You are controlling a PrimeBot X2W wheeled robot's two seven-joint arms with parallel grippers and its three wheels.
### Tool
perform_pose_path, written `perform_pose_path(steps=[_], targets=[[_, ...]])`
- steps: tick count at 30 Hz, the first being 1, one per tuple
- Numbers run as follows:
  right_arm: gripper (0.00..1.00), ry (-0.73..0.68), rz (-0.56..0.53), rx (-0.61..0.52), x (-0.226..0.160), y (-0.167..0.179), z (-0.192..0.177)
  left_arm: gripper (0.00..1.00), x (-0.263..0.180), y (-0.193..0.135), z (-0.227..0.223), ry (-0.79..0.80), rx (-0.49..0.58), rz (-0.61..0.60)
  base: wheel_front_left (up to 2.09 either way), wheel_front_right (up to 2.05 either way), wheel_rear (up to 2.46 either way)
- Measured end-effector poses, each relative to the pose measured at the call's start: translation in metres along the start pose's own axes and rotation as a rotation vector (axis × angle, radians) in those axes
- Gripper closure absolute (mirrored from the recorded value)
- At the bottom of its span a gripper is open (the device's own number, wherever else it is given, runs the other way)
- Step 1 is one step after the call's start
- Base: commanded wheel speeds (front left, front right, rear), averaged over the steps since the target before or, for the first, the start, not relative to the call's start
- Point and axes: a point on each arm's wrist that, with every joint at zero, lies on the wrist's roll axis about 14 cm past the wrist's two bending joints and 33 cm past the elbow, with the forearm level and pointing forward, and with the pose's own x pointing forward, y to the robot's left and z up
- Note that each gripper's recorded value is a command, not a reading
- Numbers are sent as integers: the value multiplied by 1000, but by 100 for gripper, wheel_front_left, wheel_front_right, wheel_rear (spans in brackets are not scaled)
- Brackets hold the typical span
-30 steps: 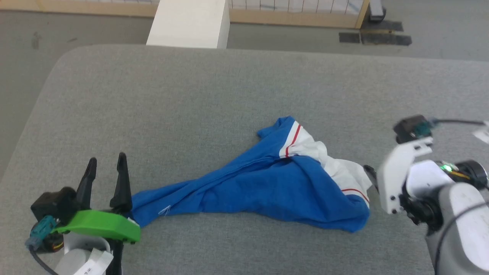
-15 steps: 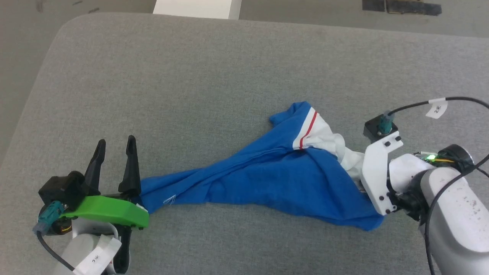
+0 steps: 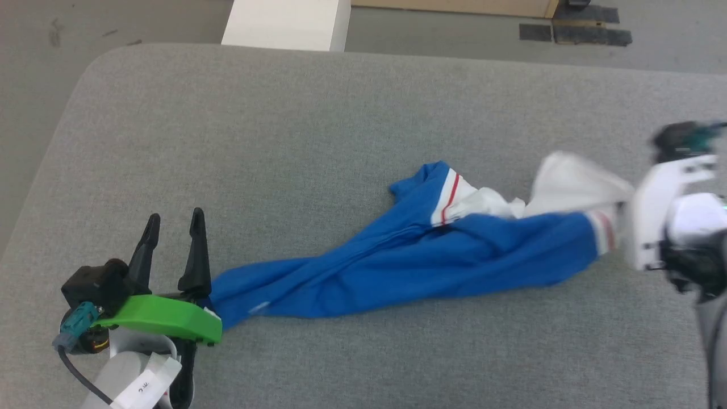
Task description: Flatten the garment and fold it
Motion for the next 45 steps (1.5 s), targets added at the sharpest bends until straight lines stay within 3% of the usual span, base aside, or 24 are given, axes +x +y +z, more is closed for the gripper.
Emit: perform_pose_path(steps=[3, 5, 10, 11, 12, 13, 17, 22, 25, 34, 38, 45], targets=[[100, 0, -80, 110, -10, -32, -16, 0, -1, -3, 4, -11, -2, -9, 0, 0, 0], [100, 58, -114, 180, -14, -44, -47, 0, -2, -5, 7, -18, -4, -14, 0, 0, 0], [100, 227, -98, 314, -19, -29, -123, 0, -3, -8, 8, -22, -6, -22, 0, 0, 0], [93, 219, -93, 331, -20, -26, -125, 0, -2, -8, 8, -20, -7, -25, 0, 0, 0], [25, 206, -92, 344, -22, -25, -124, 0, -2, -9, 7, -17, -9, -28, 0, 0, 0], [0, 193, -93, 353, -22, -25, -123, 0, -2, -10, 6, -15, -9, -30, 0, 0, 0], [0, 58, -95, 397, -28, -26, -106, 0, -3, -13, 5, -7, -12, -39, 0, 0, 0], [0, -259, -137, 472, -54, -51, -59, 0, -7, -17, 7, -6, -13, -53, 0, 0, 0], [0, -371, -164, 488, -69, -62, -47, 0, -9, -20, 9, -8, -16, -60, 0, 0, 0], [0, -377, -167, 535, -76, -61, -73, 0, -14, -38, 2, 36, -33, -113, 0, 0, 0], [0, -364, -165, 534, -73, -60, -76, 0, -3, -71, -6, 102, -40, -223, 0, 0, 0], [0, -326, -160, 527, -61, -57, -80, 0, 31, -161, -20, 296, 15, -498, 0, 0, 0]])
